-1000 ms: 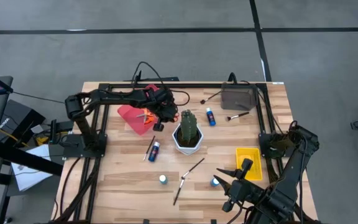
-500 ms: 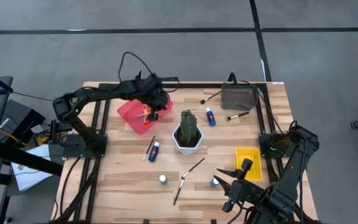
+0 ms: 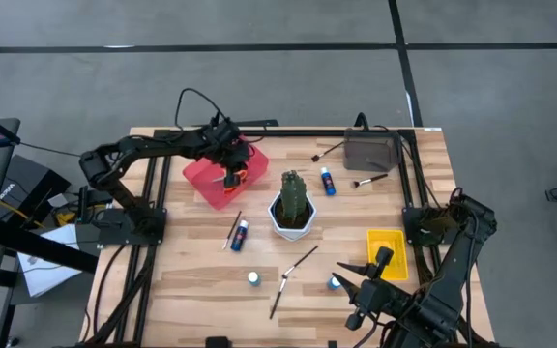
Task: Pick & Place Paint Supplies
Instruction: Put the red scissors into the pink bin, then put the right light blue paint bottle into the yellow basket
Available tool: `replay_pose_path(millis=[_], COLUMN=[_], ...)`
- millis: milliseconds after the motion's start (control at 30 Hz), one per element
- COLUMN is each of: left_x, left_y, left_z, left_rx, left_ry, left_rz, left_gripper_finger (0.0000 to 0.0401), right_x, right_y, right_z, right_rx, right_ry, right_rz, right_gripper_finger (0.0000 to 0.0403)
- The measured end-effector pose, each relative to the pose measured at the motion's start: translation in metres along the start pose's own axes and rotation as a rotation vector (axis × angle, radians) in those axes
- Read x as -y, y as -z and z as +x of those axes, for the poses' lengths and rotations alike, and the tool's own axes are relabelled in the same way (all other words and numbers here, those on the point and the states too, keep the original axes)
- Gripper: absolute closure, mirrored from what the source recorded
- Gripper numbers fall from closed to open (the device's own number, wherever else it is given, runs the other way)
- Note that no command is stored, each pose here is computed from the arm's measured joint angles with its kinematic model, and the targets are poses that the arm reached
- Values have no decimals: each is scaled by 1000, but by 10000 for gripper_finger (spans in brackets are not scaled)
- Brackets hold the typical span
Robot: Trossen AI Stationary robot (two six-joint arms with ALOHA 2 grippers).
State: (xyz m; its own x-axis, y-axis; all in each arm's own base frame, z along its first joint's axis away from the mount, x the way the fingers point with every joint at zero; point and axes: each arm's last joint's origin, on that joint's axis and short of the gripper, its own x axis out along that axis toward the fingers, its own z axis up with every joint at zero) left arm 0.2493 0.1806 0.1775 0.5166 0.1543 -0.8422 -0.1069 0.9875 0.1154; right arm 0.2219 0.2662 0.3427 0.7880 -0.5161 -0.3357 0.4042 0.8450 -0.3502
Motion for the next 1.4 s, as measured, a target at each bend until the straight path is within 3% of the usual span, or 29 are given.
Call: replay_pose_path(millis=[233,533,667,967,1400], left_x=[-13,-17,-25,-45,-60], left_y=[8,8,4,12,29], left_z=[-2,-2,-4,-8,3], left_rx=[2,6,15,27,-8], left_ry=[-36,-77,-226,-321,-309], left_rz=[-72,-80,-96,-159,-221], left_gripper_finger=[385,336,327,394,400], right_x=[0,0,0,0,0], right_y=[0,0,0,0,1], right_z=[0,0,0,0,0], right_rx=[0,0,0,-1,-21], right_ry=[0,0,0,-1,-10], right_rz=[0,1,1,9,6], right_gripper_finger=[294,294,294,294,294])
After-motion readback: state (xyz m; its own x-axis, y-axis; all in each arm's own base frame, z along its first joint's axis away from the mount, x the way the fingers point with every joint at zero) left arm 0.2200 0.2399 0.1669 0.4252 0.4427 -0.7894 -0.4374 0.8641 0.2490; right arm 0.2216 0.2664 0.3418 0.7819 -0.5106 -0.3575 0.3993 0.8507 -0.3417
